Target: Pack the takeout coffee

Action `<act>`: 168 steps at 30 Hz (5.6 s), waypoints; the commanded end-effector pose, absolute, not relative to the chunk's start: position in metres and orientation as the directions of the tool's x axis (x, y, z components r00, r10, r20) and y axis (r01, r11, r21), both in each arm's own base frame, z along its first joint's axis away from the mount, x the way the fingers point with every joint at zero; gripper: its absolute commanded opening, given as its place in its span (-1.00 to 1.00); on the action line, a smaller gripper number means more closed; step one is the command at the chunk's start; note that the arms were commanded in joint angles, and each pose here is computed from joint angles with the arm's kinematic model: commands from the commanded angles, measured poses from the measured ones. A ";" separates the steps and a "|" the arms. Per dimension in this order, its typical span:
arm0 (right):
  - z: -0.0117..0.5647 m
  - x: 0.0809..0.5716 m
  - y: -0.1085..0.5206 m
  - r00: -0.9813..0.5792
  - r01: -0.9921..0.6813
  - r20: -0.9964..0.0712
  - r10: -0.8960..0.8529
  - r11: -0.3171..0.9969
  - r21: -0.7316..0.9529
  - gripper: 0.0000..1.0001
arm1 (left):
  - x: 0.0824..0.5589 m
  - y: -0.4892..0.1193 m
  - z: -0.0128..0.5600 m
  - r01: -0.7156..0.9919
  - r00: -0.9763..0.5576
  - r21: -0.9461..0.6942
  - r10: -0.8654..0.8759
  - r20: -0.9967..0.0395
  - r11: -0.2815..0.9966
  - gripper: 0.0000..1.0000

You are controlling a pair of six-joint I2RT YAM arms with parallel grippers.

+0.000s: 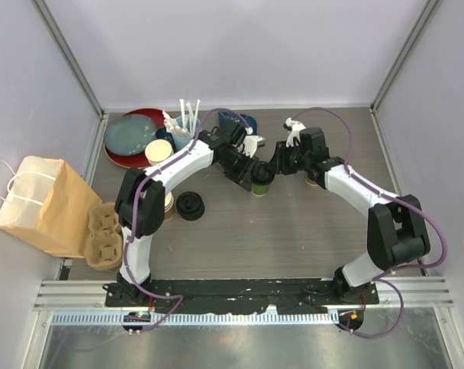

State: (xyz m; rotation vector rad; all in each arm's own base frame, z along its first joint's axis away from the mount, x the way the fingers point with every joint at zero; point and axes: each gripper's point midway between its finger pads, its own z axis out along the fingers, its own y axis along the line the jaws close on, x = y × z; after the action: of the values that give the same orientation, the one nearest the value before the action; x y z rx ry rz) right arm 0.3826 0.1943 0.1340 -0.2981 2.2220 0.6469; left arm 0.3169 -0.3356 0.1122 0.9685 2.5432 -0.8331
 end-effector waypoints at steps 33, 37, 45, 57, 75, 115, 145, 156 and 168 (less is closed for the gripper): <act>0.218 0.337 0.221 -0.590 -0.456 -0.807 -0.003 0.827 0.330 -0.53 | 0.378 -0.324 0.193 0.702 -0.634 -0.261 0.415 -0.653 0.663 0.03; 0.230 0.367 0.227 -0.564 -0.485 -0.825 0.028 0.797 0.359 -0.98 | 0.368 -0.332 0.189 0.693 -0.659 -0.302 0.406 -0.633 0.654 -0.03; 0.232 0.383 0.238 -0.572 -0.522 -0.819 0.035 0.755 0.397 -0.99 | 0.364 -0.335 0.181 0.682 -0.680 -0.326 0.404 -0.612 0.654 -0.11; 0.108 0.363 0.219 -0.747 -0.409 -0.658 0.090 0.719 0.562 -0.98 | 0.362 -0.334 0.151 0.669 -0.705 -0.328 0.429 -0.565 0.667 -0.20; 0.234 0.371 0.241 -0.567 -0.572 -0.822 0.045 0.697 0.433 -0.98 | 0.365 -0.333 0.170 0.701 -0.664 -0.296 0.443 -0.602 0.649 -0.27; 0.152 0.392 0.234 -0.676 -0.472 -0.737 0.015 0.760 0.448 -0.98 | 0.366 -0.316 0.190 0.720 -0.630 -0.255 0.453 -0.630 0.646 -0.27; 0.191 0.343 0.249 -0.280 -0.831 -0.802 -0.528 0.551 -0.072 -0.01 | 0.358 -0.234 0.248 0.719 -0.582 -0.196 0.423 -0.694 0.667 0.20; 0.276 0.304 0.330 -0.109 -0.869 -0.910 -0.399 0.483 -0.108 0.14 | 0.331 -0.124 0.248 0.618 -0.604 -0.081 0.406 -0.686 0.782 0.44; 0.179 0.246 0.458 0.357 -0.934 -0.802 -0.479 -0.194 -0.300 0.02 | 0.308 -0.041 0.228 0.443 -0.702 -0.195 0.203 -0.682 0.875 0.51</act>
State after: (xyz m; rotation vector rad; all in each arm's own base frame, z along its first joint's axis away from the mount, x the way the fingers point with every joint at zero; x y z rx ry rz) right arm 0.2378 0.4278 0.1864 -1.6954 1.4377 0.7126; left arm 0.3191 -0.0367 0.2263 0.4304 2.3959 -0.3980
